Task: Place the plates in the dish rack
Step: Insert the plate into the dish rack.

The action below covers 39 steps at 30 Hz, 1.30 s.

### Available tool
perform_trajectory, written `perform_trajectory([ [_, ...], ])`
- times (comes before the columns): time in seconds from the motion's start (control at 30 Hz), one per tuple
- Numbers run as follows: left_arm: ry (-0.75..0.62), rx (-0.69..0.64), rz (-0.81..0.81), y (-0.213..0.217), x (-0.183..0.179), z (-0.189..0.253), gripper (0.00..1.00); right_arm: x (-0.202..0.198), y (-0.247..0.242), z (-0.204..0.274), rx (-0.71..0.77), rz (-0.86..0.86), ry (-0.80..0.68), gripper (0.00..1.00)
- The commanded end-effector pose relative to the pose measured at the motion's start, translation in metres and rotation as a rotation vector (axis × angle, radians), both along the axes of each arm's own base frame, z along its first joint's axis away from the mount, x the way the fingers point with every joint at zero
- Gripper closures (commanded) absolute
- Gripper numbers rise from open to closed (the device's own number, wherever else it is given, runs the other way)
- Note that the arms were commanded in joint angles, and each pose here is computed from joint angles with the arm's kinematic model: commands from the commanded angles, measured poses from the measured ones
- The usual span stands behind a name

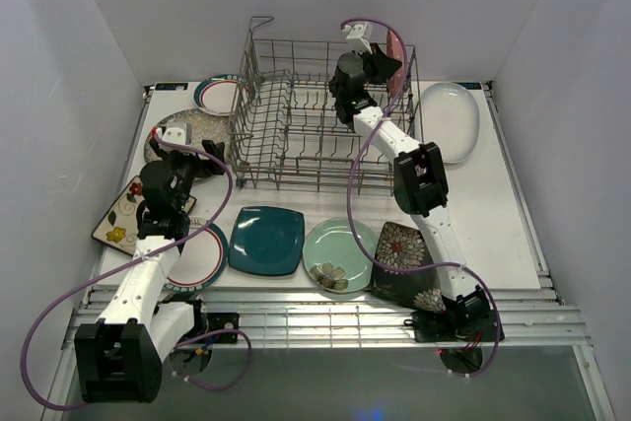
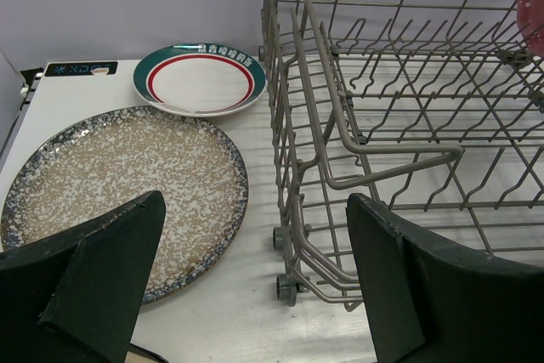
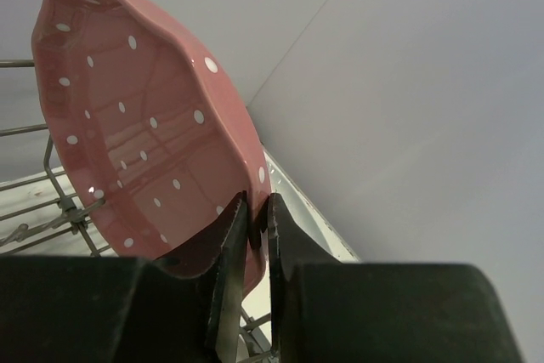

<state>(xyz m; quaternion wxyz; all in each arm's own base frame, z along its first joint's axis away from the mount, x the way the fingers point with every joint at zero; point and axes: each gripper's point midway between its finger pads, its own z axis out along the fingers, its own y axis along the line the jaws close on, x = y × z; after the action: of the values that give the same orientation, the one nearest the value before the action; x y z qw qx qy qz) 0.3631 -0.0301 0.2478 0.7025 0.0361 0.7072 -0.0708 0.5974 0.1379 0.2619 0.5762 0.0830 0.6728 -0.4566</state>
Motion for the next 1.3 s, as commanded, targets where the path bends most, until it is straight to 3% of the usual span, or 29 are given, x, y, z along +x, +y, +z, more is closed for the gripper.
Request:
perform_trajectory([
  [0.0,-0.052,0.005,-0.01,0.0,-0.003,0.017,0.02,-0.007,0.016,0.045,0.138,0.053,-0.19,0.84],
  [0.9,-0.052,0.006,-0.009,0.0,-0.003,0.017,0.02,-0.022,0.007,0.01,0.146,-0.006,-0.126,0.76],
  [0.97,-0.052,0.006,-0.008,0.0,-0.003,0.017,0.02,-0.022,0.007,0.01,0.145,-0.006,-0.127,0.68],
  [1.03,-0.052,0.008,-0.008,0.0,-0.003,0.017,0.02,-0.022,0.006,0.01,0.143,-0.006,-0.124,0.5],
  [1.27,-0.052,0.008,-0.009,0.0,-0.003,0.017,0.02,-0.025,-0.006,0.012,0.162,-0.009,-0.142,0.36],
])
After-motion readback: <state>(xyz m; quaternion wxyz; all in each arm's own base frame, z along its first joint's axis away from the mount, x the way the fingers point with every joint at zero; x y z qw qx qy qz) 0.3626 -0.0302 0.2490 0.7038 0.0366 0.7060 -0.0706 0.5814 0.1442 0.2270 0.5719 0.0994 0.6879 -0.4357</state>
